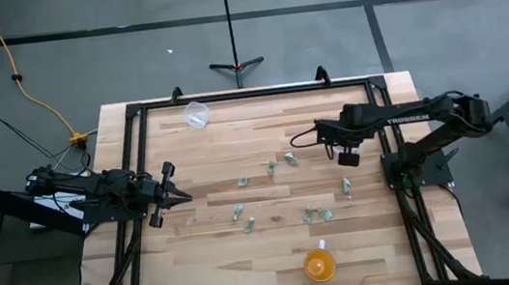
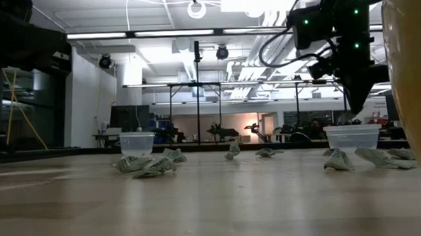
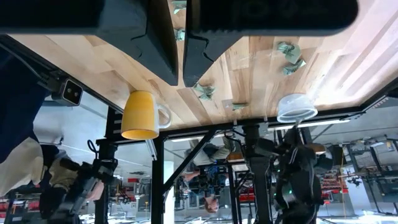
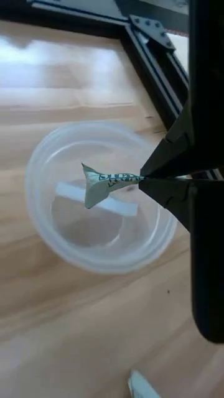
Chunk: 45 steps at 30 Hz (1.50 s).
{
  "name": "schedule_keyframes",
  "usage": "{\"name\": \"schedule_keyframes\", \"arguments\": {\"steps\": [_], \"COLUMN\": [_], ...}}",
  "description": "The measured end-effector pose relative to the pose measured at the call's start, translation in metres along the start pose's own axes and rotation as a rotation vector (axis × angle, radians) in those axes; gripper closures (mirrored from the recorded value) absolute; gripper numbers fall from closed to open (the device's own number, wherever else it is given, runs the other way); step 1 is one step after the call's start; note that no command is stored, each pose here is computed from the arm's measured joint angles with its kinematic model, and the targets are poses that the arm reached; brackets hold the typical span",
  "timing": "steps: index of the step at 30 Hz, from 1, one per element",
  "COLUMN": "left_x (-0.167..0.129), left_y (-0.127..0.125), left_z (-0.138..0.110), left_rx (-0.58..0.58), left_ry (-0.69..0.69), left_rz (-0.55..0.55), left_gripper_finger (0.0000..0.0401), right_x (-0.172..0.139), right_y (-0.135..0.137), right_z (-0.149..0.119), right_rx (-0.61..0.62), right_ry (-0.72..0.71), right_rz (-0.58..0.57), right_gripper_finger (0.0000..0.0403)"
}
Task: Pick and place items into bin
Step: Put the stevia packet into the bottom transparent bin
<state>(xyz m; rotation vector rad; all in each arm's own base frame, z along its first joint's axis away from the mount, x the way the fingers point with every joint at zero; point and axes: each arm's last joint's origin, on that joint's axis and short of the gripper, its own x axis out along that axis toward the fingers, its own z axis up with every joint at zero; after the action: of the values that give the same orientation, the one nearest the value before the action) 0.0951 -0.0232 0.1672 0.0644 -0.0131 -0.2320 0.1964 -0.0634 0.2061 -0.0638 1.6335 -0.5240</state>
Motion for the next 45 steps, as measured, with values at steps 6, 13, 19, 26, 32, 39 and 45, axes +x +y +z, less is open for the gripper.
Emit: {"name": "schedule_keyframes", "arguments": {"steps": [6,13,19,26,32,39,45], "left_x": [0.0,0.0,0.0,0.0,0.0,0.0,0.0], "left_y": [0.0,0.0,0.0,0.0,0.0,0.0,0.0], "left_z": [0.0,0.0,0.0,0.0,0.0,0.0,0.0], "left_rx": [0.0,0.0,0.0,0.0,0.0,0.0,0.0], "left_ry": [0.0,0.0,0.0,0.0,0.0,0.0,0.0], "left_rz": [0.0,0.0,0.001,0.0,0.0,0.0,0.0], "left_gripper_finger": [0.0339,0.0339,0.0339,0.0339,0.0339,0.0339,0.0339], "right_x": [0.003,0.002,-0.01,-0.006,0.031,0.062,0.065], "right_y": [-0.005,-0.006,-0.003,0.013,0.031,0.044,0.046], "right_z": [0.002,0.014,0.052,0.076,0.09,0.097,0.099], "right_rx": [0.039,0.08,0.12,0.02,-0.019,-0.047,-0.047], "right_ry": [-0.017,-0.13,-0.544,-0.808,-0.67,-0.553,-0.548], "right_rz": [-0.013,-0.039,0.194,0.341,0.384,0.426,0.426], "right_gripper_finger": [0.0364,0.0268,0.0203,0.0176,0.018,0.0194,0.0216]}}
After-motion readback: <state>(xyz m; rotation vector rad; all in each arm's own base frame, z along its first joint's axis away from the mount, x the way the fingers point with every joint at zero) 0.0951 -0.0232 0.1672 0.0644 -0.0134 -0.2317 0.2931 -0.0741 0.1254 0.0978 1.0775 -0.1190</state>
